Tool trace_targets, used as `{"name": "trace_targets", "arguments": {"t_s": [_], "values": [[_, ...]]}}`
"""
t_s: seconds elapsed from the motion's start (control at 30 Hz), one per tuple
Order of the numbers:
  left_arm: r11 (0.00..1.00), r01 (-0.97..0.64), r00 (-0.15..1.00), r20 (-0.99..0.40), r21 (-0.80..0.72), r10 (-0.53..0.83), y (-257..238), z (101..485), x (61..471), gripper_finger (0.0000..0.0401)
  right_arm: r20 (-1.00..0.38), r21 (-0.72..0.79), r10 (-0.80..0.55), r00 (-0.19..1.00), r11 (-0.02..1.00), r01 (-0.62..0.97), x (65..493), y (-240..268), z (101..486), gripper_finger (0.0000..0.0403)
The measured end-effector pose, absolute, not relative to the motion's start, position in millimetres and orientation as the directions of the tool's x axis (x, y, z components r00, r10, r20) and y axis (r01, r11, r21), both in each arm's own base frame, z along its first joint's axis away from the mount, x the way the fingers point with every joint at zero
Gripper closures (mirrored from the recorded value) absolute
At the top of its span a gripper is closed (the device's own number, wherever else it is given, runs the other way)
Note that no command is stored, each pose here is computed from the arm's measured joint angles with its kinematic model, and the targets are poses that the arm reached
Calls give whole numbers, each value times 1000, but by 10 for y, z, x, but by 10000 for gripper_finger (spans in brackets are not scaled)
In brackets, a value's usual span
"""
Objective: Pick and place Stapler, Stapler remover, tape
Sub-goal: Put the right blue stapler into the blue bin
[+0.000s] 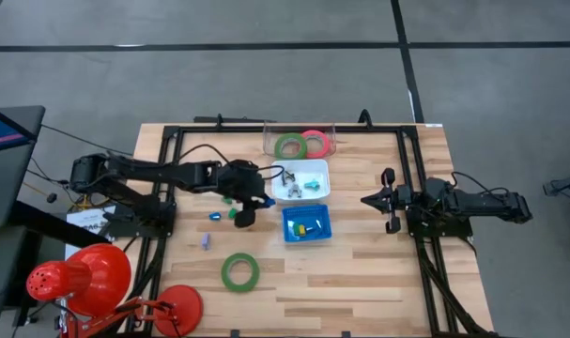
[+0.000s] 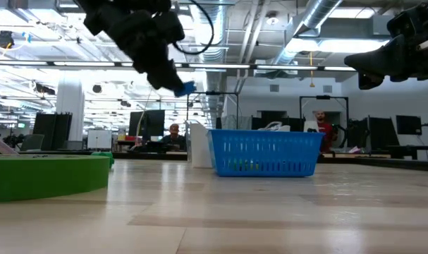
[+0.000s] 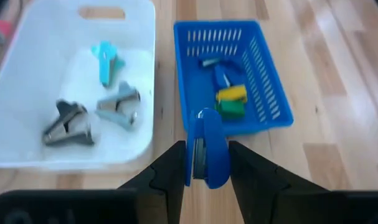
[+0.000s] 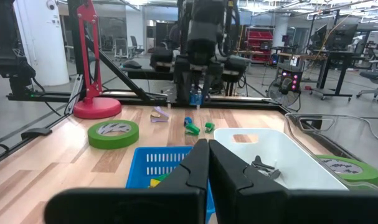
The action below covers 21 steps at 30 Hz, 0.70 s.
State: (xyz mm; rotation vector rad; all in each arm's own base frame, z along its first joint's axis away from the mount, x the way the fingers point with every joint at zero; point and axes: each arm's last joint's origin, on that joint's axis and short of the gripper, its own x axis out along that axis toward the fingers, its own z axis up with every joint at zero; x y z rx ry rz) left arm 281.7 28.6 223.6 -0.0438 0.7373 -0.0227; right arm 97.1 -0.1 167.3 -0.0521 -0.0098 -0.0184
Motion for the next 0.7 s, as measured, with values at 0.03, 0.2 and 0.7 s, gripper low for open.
{"name": "trace_targets", "arguments": {"t_s": [0.03,0.2,0.7], "values": [[999,6,747,-664,-47,-35,288,2265,2830,291,10,-52,-18,1000,998,19,971,-1,1673,402],[999,9,770,-637,-43,-34,287,2380,2877,291,10,-52,-18,1000,998,18,971,-1,1673,402],[999,38,778,-626,-39,-54,210,2399,2895,291,10,-52,-18,1000,998,19,971,-1,1673,402]]}}
